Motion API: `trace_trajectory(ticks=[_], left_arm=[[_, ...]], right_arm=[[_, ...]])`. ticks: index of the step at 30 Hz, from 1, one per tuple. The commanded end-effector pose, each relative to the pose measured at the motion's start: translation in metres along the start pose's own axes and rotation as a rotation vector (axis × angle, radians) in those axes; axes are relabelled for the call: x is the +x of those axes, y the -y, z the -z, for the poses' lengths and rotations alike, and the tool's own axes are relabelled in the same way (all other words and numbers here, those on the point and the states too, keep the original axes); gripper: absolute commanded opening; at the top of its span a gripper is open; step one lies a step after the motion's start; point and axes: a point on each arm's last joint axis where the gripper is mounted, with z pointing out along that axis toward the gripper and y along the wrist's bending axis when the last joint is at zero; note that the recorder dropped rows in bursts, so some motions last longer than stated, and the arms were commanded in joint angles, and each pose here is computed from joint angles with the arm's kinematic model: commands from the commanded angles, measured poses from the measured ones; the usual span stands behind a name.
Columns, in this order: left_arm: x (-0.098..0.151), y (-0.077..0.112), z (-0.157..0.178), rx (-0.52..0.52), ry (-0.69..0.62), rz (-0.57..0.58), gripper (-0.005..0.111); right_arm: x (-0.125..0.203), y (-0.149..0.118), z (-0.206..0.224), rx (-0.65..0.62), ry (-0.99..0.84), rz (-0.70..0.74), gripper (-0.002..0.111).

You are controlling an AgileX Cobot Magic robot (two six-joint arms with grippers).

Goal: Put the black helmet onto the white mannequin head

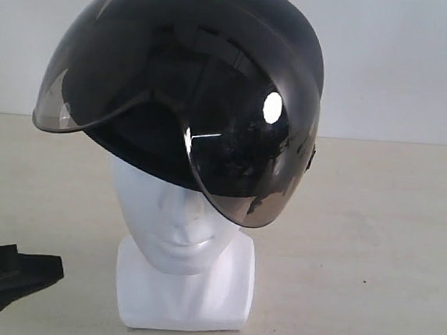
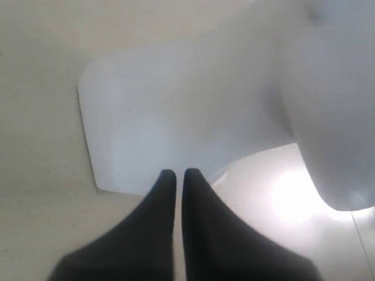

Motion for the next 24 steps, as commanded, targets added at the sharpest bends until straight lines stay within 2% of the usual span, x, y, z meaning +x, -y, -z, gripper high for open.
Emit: trace_trajectory(ticks=[1, 5, 7, 9, 11, 14, 17, 20, 22, 24], left_arm=[[-0.008, 0.007, 0.02, -0.007, 0.126, -0.037, 0.004], [-0.023, 0.028, 0.042, 0.068, 0.267, -0.06, 0.004], [-0.035, 0.035, 0.054, 0.028, 0.339, -0.078, 0.004], [-0.049, 0.042, 0.064, -0.035, 0.399, -0.152, 0.004], [-0.061, 0.05, 0.07, -0.051, 0.438, -0.185, 0.004], [-0.074, 0.06, 0.07, -0.057, 0.441, -0.233, 0.004], [-0.085, 0.065, 0.064, -0.076, 0.428, -0.259, 0.004], [-0.098, 0.073, 0.062, -0.092, 0.438, -0.317, 0.004], [-0.105, 0.075, 0.064, -0.089, 0.461, -0.274, 0.004], [-0.112, 0.08, 0.068, -0.066, 0.477, -0.28, 0.004]], right_arm=[[-0.007, -0.001, -0.018, 0.029, -0.086, -0.009, 0.0], [-0.01, -0.004, -0.022, -0.004, -0.07, -0.06, 0.0], [-0.013, -0.007, -0.025, -0.025, -0.055, -0.063, 0.0], [-0.014, -0.011, -0.029, -0.067, -0.069, -0.013, 0.0], [-0.013, -0.017, -0.036, -0.126, -0.118, -0.01, 0.0], [-0.013, -0.022, -0.049, -0.183, -0.181, -0.03, 0.0], [-0.013, -0.026, -0.07, -0.209, -0.278, -0.15, 0.0], [-0.016, -0.031, -0.088, -0.232, -0.422, -0.12, 0.0], [-0.021, -0.035, -0.099, -0.241, -0.48, -0.13, 0.0], [-0.029, -0.039, -0.106, -0.259, -0.491, -0.15, 0.0]])
